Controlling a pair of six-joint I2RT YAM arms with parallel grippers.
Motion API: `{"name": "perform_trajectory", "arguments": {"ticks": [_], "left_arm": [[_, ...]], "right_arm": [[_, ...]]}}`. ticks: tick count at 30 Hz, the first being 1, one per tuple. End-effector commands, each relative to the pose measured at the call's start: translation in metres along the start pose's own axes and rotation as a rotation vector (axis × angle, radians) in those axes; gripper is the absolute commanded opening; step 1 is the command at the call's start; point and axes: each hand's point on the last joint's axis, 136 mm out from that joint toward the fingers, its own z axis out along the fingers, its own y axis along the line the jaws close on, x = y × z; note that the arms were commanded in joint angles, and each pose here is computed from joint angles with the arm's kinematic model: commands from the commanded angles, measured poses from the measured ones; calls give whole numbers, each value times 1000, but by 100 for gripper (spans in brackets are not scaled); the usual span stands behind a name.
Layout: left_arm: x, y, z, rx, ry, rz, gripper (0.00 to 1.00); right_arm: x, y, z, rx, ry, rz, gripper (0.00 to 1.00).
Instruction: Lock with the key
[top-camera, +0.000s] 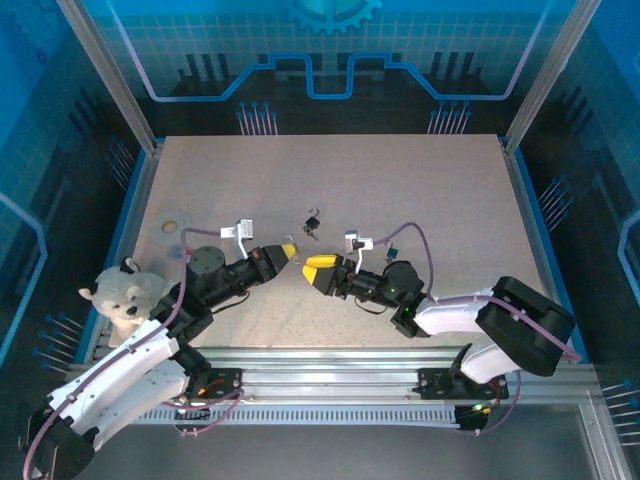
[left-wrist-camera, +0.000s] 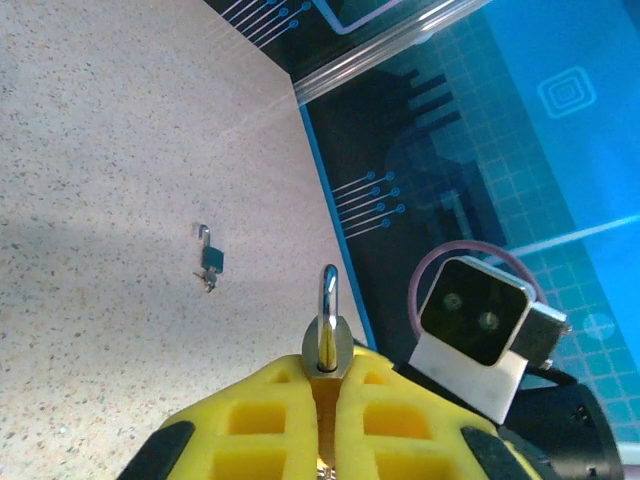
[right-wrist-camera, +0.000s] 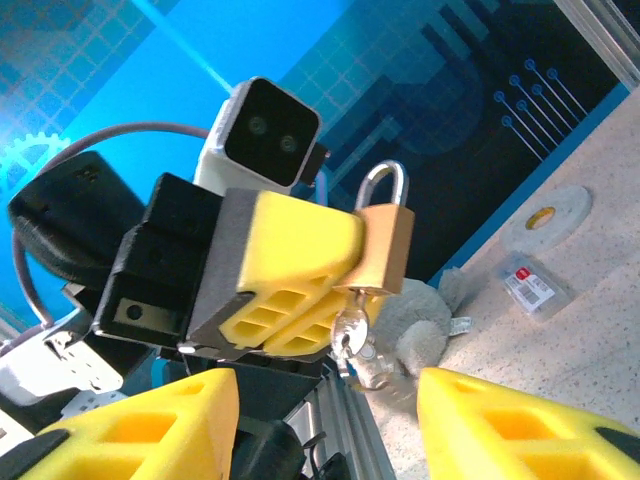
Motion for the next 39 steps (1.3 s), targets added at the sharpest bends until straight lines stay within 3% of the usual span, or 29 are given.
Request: {"name": "perform_trajectory", "arguments": {"ticks": [1,39], "left_arm": [[-15,-16,-2,83,-89,-9,0],[-8,-1,4,137,-121,-62,0]], "right_arm": [[-13,3,10,1,-72,29,49],[-21,-1,31,-22,-100,61,18]]}}
